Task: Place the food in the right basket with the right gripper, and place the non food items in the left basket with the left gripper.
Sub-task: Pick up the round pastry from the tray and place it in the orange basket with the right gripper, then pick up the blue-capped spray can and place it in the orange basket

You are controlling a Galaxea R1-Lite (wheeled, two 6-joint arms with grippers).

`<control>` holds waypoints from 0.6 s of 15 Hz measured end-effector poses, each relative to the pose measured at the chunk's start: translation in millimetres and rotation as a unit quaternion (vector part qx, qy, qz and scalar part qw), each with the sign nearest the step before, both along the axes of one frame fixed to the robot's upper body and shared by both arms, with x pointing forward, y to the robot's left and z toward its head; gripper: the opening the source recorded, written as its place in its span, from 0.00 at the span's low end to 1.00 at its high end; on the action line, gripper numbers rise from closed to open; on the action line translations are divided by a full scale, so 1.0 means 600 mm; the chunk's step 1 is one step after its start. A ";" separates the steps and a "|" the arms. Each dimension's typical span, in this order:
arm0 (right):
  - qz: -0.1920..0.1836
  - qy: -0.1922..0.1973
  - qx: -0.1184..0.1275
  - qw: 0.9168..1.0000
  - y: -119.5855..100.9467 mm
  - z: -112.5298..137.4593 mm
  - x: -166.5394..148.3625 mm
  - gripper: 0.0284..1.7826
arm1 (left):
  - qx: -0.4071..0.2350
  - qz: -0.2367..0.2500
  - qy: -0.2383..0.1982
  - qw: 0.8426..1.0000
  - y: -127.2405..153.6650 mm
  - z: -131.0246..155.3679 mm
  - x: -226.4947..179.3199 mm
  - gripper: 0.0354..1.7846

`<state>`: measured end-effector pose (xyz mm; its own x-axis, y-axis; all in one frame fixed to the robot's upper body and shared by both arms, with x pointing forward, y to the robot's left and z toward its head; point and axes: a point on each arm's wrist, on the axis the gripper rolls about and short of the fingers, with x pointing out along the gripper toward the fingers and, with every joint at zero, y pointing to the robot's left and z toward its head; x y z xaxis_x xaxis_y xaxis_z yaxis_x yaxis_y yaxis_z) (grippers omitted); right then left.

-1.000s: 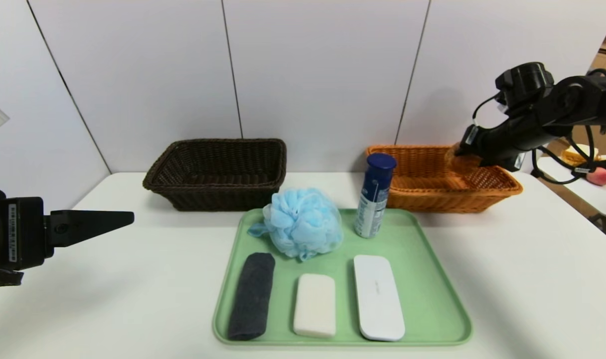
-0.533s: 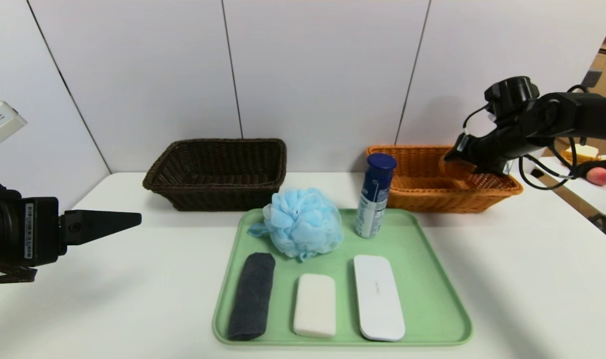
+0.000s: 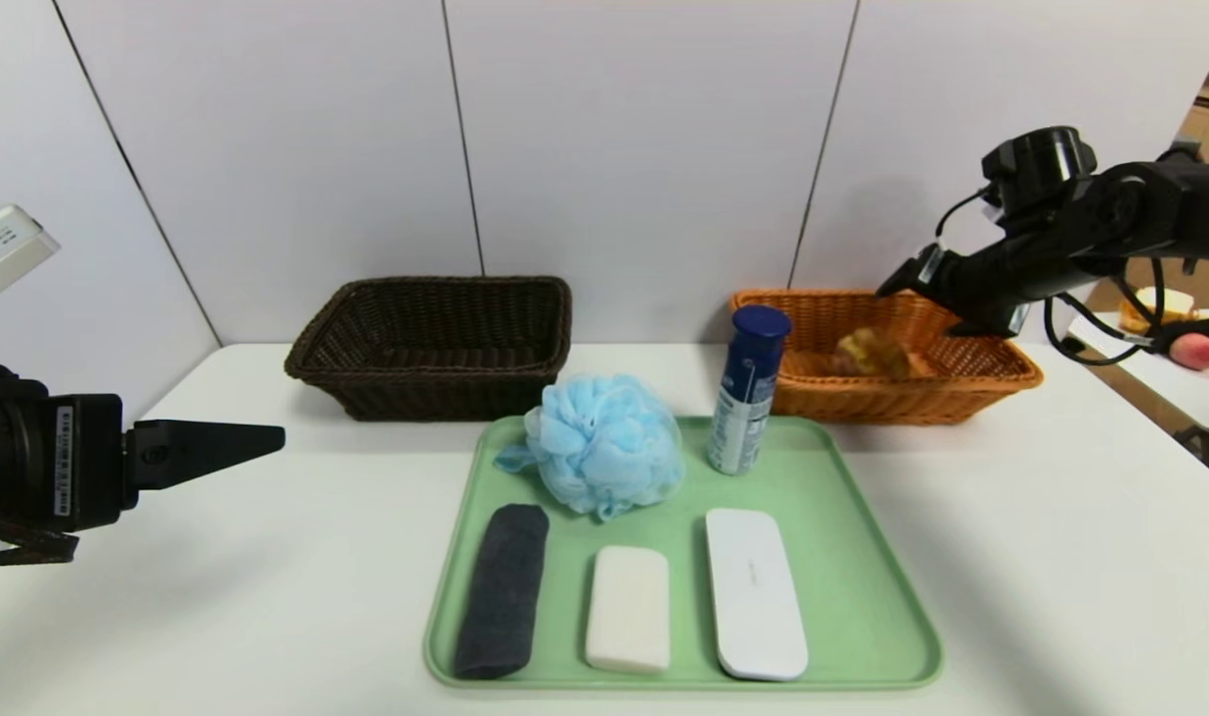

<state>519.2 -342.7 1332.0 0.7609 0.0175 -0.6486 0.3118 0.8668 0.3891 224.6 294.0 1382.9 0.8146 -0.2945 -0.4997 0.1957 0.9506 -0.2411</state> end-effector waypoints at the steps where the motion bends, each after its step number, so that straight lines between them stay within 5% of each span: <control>1: 0.003 0.011 0.001 1.000 0.001 0.005 -0.009 0.85 | 0.000 0.000 -0.001 1.000 0.000 0.000 -0.001 0.94; 3: 0.007 0.025 0.002 1.000 0.005 0.018 -0.027 0.88 | -0.001 -0.001 -0.002 1.000 0.001 0.001 -0.005 0.94; 9: 0.041 -0.047 0.017 0.998 0.061 0.119 -0.105 0.92 | -0.002 -0.001 -0.006 1.000 0.003 0.002 -0.014 0.94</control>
